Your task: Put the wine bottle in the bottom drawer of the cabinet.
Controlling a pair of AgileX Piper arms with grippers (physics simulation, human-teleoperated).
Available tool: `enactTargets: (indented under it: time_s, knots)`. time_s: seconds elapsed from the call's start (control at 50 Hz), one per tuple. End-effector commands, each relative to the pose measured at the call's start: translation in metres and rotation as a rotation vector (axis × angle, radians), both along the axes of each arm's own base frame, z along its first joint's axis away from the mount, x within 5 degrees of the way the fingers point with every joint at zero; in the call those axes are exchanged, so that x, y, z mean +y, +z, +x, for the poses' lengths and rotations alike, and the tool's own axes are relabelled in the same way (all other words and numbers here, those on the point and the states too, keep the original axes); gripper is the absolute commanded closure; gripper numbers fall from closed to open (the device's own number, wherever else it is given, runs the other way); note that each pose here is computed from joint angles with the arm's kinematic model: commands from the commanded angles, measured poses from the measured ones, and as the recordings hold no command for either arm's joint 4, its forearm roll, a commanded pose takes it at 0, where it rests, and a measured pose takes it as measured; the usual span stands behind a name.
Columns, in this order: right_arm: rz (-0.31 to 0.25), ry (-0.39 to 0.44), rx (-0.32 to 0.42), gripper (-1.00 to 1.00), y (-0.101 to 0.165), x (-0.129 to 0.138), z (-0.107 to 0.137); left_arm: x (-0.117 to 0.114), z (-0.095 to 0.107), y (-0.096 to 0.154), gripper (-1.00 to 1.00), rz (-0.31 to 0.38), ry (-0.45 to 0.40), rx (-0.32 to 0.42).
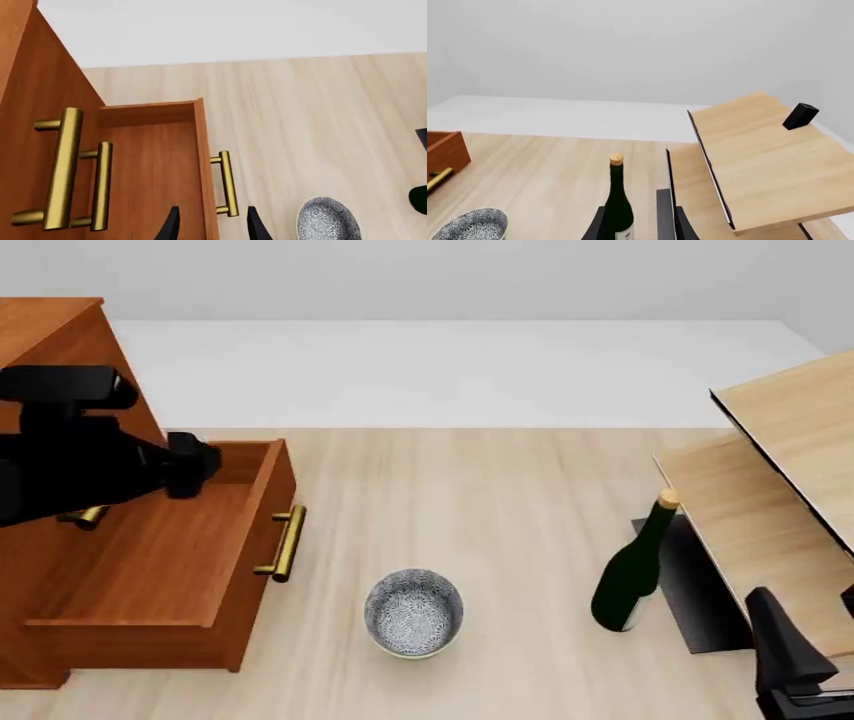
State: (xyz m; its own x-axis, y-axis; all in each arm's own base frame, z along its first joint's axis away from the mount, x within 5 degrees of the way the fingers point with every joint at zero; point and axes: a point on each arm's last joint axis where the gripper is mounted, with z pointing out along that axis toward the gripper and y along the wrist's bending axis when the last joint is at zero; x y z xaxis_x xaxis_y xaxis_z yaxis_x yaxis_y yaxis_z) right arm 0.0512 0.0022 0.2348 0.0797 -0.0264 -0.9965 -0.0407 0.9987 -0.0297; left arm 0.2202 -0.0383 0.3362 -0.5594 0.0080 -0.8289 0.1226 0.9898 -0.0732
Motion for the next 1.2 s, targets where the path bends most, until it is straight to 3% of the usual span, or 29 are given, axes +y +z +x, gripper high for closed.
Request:
enactTargets:
  time_s: [0.02,0.62,1.2]
  knots:
    - [0.002,0.000,0.008,-1.00,-0.004,0.000,0.001,-0.004,0.000,-0.025,-1.00,-0.009,-0.010,0.031]
    - [-0.005,0.005,0.029,-1.00,-0.007,0.000,0.001,-0.012,0.004,-0.076,-1.00,-0.059,0.004,0.082]
    - [0.000,0.014,0.045,-1.00,-0.011,0.001,0.002,-0.012,0.004,-0.121,-1.00,-0.040,0.000,0.124]
